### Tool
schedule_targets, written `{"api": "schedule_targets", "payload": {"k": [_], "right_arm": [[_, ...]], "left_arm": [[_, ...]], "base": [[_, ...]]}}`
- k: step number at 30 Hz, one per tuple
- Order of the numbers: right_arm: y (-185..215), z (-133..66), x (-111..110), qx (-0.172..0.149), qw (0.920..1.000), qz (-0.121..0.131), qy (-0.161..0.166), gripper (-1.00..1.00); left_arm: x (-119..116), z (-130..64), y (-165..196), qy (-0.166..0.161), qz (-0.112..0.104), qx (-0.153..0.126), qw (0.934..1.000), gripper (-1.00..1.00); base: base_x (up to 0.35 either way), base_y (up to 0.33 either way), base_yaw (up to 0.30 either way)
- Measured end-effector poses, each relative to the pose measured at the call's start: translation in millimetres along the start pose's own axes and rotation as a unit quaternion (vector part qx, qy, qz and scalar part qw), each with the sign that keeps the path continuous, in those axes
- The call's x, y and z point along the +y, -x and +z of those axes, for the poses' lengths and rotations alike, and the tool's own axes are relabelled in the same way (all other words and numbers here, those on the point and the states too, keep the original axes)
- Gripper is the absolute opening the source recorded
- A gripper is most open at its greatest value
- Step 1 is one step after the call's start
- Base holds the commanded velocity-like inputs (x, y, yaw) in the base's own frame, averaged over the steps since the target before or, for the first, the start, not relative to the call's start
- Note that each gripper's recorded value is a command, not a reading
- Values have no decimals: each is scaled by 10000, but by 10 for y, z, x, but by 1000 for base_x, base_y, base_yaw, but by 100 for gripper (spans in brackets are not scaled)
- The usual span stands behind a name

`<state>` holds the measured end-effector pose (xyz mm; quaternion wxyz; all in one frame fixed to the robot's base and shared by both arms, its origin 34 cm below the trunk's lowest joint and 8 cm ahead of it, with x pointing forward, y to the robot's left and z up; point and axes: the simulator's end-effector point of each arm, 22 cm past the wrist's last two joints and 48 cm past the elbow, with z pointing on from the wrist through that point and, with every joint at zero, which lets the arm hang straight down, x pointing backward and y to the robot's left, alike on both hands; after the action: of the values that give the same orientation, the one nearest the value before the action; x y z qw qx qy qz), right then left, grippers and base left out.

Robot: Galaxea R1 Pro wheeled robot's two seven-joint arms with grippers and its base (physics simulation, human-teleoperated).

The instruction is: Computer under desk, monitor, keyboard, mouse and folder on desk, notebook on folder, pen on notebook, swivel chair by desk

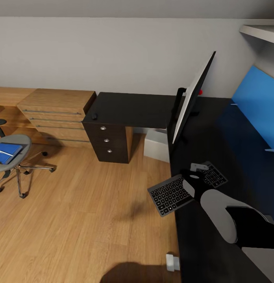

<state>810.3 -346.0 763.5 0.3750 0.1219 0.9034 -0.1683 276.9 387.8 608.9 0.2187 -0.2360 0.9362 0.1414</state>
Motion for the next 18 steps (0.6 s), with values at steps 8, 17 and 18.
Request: {"api": "schedule_targets", "payload": {"k": [8,17,18], "right_arm": [[-54,-1,-13,124,9999,-56,-29,100],[-130,-9,1,340,9991,-249,5,100],[-129,-9,3,357,9991,-241,7,100]], "left_arm": [[1,0,0,2,-2,0,10000,100],[-2,-2,-2,-2,-4,-1,10000,100],[-2,-2,-2,-1,-3,-1,10000,100]], "base": [[0,0,0],[0,0,0],[0,0,0]]}}
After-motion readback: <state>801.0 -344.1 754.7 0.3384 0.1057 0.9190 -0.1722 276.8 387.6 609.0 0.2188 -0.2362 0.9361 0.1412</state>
